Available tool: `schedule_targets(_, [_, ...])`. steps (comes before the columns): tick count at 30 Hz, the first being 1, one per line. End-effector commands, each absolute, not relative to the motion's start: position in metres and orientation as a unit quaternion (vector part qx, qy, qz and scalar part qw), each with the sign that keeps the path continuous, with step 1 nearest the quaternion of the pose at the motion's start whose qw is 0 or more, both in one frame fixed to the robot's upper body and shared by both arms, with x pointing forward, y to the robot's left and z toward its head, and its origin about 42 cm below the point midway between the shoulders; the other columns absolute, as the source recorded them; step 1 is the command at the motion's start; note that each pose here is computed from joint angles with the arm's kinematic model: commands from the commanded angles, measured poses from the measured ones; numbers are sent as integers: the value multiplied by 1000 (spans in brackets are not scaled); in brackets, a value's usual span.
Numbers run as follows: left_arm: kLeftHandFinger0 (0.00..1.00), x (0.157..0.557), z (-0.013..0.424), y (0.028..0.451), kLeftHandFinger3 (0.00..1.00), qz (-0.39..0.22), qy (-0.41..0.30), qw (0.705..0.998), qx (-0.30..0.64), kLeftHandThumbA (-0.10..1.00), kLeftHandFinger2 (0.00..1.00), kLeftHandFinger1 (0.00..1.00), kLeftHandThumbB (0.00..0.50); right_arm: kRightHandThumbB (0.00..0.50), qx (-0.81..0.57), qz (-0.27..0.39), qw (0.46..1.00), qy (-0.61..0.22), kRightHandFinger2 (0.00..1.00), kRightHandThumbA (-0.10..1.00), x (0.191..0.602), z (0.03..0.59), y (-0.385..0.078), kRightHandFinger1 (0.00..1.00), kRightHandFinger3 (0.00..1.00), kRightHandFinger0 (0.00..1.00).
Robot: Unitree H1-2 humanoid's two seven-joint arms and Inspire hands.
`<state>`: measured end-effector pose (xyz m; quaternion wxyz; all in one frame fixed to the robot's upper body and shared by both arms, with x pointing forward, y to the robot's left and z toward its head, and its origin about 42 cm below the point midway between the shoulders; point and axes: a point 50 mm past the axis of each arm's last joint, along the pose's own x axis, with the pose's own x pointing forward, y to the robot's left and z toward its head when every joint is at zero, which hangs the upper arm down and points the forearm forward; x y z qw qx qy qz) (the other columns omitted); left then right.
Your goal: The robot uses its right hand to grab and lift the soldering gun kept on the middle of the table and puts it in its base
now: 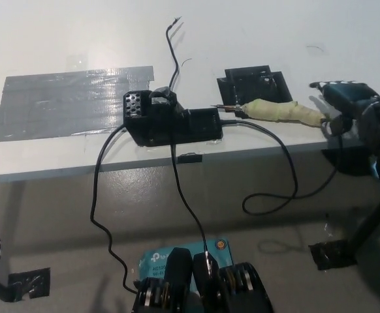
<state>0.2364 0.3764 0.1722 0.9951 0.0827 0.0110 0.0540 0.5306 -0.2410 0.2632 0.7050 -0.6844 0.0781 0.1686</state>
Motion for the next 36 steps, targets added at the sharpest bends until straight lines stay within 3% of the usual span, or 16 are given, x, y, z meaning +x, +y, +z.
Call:
schedule_targets(1, [986, 233, 180, 376, 1000, 33, 2, 994, 100, 261, 1000, 1000, 88, 330, -700, 156, 696, 33, 1000, 503, 543, 299, -220, 1000, 1000, 1000])
schedule_targets(5, [991, 233, 180, 376, 1000, 29, 3, 995, 100, 247, 1000, 1000, 66, 328, -693, 163, 702, 27, 1000, 480, 542, 296, -211, 1000, 1000, 1000])
schedule_targets(11, [986, 232, 178, 376, 1000, 25, 3, 995, 101, 284, 1000, 1000, 77, 318, -698, 179, 692, 44, 1000, 512, 541, 285, -208, 1000, 1000, 1000])
schedule_targets(14, [985, 232, 179, 377, 1000, 23, 4, 995, 99, 281, 1000, 1000, 73, 320, -702, 181, 687, 52, 1000, 483, 541, 278, -211, 1000, 1000, 1000])
schedule_targets(15, [993, 232, 178, 378, 1000, 20, 3, 994, 103, 281, 1000, 1000, 77, 311, -699, 183, 688, 64, 1000, 415, 540, 272, -216, 1000, 1000, 1000])
schedule_targets(20, [995, 234, 180, 376, 1000, 15, 4, 995, 103, 265, 1000, 1000, 62, 293, -701, 178, 686, 80, 1000, 380, 541, 263, -226, 1000, 1000, 1000])
schedule_targets(23, [986, 236, 180, 374, 1000, 11, 3, 994, 105, 264, 1000, 1000, 62, 299, -715, 178, 671, 82, 1000, 443, 543, 259, -227, 1000, 1000, 1000])
schedule_targets(25, [987, 237, 180, 374, 1000, 5, 1, 995, 103, 268, 1000, 1000, 63, 291, -707, 182, 677, 88, 1000, 421, 544, 256, -222, 1000, 1000, 1000])
schedule_targets(34, [1000, 243, 176, 369, 1000, -28, 9, 993, 110, 398, 1000, 1000, 87, 303, -694, 205, 687, 62, 1000, 419, 544, 252, -178, 1000, 1000, 1000])
schedule_targets(36, [994, 243, 174, 369, 1000, -28, 11, 993, 112, 411, 1000, 1000, 72, 310, -689, 213, 689, 68, 1000, 415, 544, 251, -171, 1000, 1000, 1000])
